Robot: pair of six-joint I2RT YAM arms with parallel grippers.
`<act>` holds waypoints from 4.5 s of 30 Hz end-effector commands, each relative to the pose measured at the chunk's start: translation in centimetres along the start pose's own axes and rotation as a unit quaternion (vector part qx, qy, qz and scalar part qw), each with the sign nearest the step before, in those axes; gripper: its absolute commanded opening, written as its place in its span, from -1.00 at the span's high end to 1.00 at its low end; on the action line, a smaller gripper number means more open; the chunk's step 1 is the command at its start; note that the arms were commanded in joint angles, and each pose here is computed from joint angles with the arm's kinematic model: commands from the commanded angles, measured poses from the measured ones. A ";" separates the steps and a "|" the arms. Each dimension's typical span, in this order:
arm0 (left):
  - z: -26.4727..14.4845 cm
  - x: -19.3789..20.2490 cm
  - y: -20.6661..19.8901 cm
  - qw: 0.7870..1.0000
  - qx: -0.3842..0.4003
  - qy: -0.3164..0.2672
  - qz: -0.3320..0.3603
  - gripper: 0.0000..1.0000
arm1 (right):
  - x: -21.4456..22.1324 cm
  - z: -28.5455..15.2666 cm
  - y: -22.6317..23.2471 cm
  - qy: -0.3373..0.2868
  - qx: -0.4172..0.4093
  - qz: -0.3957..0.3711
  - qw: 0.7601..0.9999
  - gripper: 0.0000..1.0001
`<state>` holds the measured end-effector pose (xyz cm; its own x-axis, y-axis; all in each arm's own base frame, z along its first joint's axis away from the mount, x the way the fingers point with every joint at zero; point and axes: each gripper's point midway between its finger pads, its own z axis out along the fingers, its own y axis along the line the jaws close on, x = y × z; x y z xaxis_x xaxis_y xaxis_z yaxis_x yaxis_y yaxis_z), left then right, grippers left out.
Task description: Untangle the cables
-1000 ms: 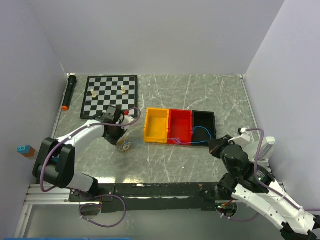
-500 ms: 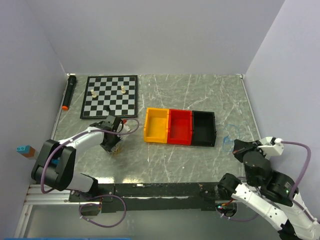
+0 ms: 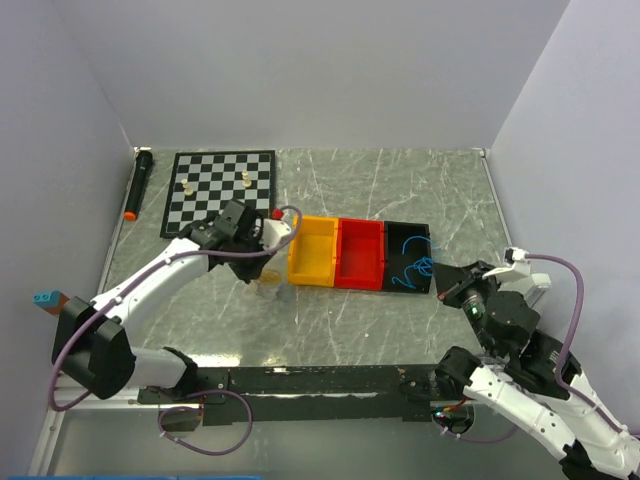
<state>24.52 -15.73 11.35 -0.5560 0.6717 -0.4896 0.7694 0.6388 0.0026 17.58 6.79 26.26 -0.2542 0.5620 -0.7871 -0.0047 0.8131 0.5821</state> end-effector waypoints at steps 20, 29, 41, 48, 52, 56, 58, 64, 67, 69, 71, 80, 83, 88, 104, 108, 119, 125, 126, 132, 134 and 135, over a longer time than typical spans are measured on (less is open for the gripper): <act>-2.4 -2.2 -9.9 0.986 0.157 -0.009 0.058 0.86 | -6.1 0.1 10.8 -0.055 -0.166 -0.057 0.983 1.00; -2.6 -2.3 -10.7 0.983 0.169 -0.005 0.069 0.85 | -5.0 4.7 6.9 -0.077 -0.023 -0.106 0.991 1.00; -2.4 -1.9 -10.3 0.985 0.152 -0.012 0.078 0.85 | -1.5 9.0 1.5 -0.024 0.069 -0.100 0.992 1.00; -2.6 -2.4 -10.4 0.985 0.153 -0.020 0.083 0.85 | 3.2 11.6 -1.4 0.044 0.102 -0.111 0.988 1.00; -2.4 -2.1 -10.3 0.985 0.152 -0.018 0.082 0.85 | 5.2 12.7 -2.2 0.084 0.103 -0.108 0.985 0.60; -2.3 -1.9 -10.1 0.986 0.144 -0.020 0.081 0.86 | 5.7 12.9 -1.5 0.105 0.086 -0.102 0.985 0.03; -2.1 -1.9 -9.8 0.987 0.135 -0.023 0.080 0.88 | 5.4 12.5 -0.6 0.104 0.062 -0.098 0.988 -0.17; -0.7 -2.2 -8.7 0.992 0.100 -0.046 0.065 0.94 | 8.5 9.7 3.9 0.147 -0.119 -0.118 0.975 -0.22; 0.6 -1.9 -8.4 0.993 0.093 -0.047 0.064 0.95 | 12.5 6.6 7.0 0.196 -0.270 -0.141 0.932 -0.25; 1.5 -1.4 -7.6 0.994 0.080 -0.041 0.061 0.96 | 15.1 5.1 8.1 0.230 -0.334 -0.151 0.902 -0.25; 2.4 -1.0 -6.6 0.996 0.067 -0.036 0.050 0.97 | 18.0 4.5 8.3 0.276 -0.353 -0.163 0.879 -0.27; 3.7 0.5 -3.4 0.998 0.051 -0.017 -0.025 0.95 | 25.3 4.1 10.5 0.371 -0.375 -0.235 0.817 -0.28; 3.6 0.4 -3.6 0.998 0.056 -0.018 -0.024 0.94 | 26.4 5.1 11.4 0.376 -0.374 -0.245 0.812 -0.27; 3.6 0.6 -3.8 0.998 0.063 -0.015 -0.020 0.90 | 27.9 7.4 12.9 0.366 -0.377 -0.247 0.814 -0.25; 3.8 0.8 -3.7 0.998 0.066 -0.013 -0.013 0.89 | 33.1 8.1 12.7 0.333 -0.413 -0.389 0.753 -0.25; 4.0 0.9 -3.7 0.998 0.066 -0.008 -0.014 0.88 | 34.2 8.9 12.1 0.341 -0.404 -0.399 0.749 -0.23; 3.9 0.7 -3.5 0.998 0.066 -0.002 -0.016 0.88 | 35.9 9.0 11.1 0.363 -0.392 -0.406 0.741 0.50; 3.9 0.6 -2.3 0.999 0.035 0.003 -0.017 0.88 | 35.5 8.0 9.6 0.366 -0.359 -0.420 0.748 1.00; 4.0 0.7 -1.8 1.000 0.021 0.006 -0.017 0.88 | 35.2 7.7 9.5 0.364 -0.356 -0.425 0.749 1.00; 3.5 0.6 -0.5 1.000 -0.005 0.016 -0.021 0.90 | 31.5 6.3 9.4 0.325 -0.319 -0.407 0.792 1.00; 2.9 0.3 -0.3 1.000 -0.012 0.006 -0.019 0.90 | 30.0 5.9 8.8 0.309 -0.306 -0.395 0.809 1.00; 2.8 0.4 -0.2 1.000 -0.018 0.006 -0.018 0.90 | 29.4 5.6 8.5 0.307 -0.298 -0.388 0.816 1.00</act>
<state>23.62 -16.95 6.46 -0.6133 0.6623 -0.4304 0.7483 0.6617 -0.0481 15.00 33.13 4.61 -0.3501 -0.5062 -0.7881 -0.8798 0.4666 0.0910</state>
